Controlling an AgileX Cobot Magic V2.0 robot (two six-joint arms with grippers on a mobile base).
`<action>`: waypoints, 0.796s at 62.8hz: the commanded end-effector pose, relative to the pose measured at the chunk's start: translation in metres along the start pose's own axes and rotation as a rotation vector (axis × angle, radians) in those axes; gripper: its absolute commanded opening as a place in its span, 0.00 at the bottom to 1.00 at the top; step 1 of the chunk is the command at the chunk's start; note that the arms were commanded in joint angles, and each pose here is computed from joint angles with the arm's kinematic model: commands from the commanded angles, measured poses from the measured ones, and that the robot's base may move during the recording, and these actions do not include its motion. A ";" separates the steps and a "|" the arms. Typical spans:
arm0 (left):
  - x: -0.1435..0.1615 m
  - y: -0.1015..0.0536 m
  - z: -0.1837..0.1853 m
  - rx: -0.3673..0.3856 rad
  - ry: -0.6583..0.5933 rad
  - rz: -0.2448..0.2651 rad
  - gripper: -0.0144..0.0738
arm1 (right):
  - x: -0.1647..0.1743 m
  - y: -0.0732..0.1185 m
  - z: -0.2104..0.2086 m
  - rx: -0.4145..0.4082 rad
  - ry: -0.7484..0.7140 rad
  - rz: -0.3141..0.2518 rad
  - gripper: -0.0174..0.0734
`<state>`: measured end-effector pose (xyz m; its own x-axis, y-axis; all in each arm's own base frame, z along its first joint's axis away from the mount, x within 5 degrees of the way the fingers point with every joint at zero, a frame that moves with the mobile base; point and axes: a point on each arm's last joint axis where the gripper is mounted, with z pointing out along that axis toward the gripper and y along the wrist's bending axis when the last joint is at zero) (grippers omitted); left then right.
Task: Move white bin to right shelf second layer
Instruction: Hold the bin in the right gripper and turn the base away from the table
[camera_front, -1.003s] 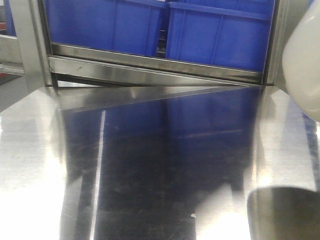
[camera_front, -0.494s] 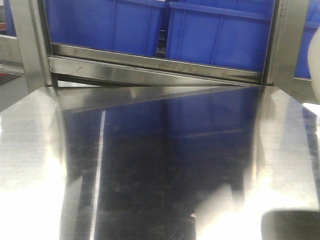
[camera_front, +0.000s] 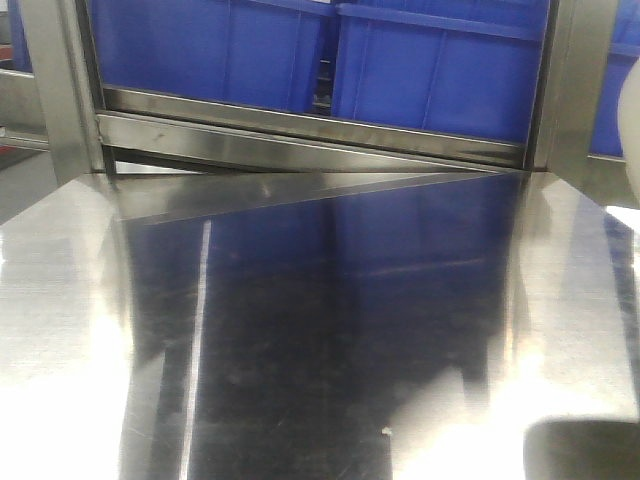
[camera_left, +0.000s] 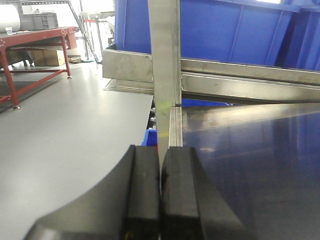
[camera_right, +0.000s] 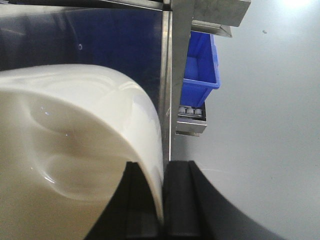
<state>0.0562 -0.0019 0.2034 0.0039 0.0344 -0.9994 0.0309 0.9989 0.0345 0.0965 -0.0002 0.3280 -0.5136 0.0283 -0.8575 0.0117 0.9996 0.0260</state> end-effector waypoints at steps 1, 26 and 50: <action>0.004 0.000 0.000 0.000 -0.061 -0.009 0.26 | -0.016 -0.001 -0.006 0.008 -0.124 -0.003 0.25; 0.004 0.000 0.000 0.000 -0.061 -0.009 0.26 | -0.016 -0.001 -0.006 0.008 -0.124 -0.003 0.25; 0.004 0.000 0.000 0.000 -0.061 -0.009 0.26 | -0.016 -0.001 -0.006 0.008 -0.124 -0.003 0.25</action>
<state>0.0562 -0.0019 0.2034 0.0039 0.0344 -0.9994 0.0309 0.9989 0.0345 0.0965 -0.0002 0.3280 -0.5137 0.0265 -0.8576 0.0108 0.9996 0.0244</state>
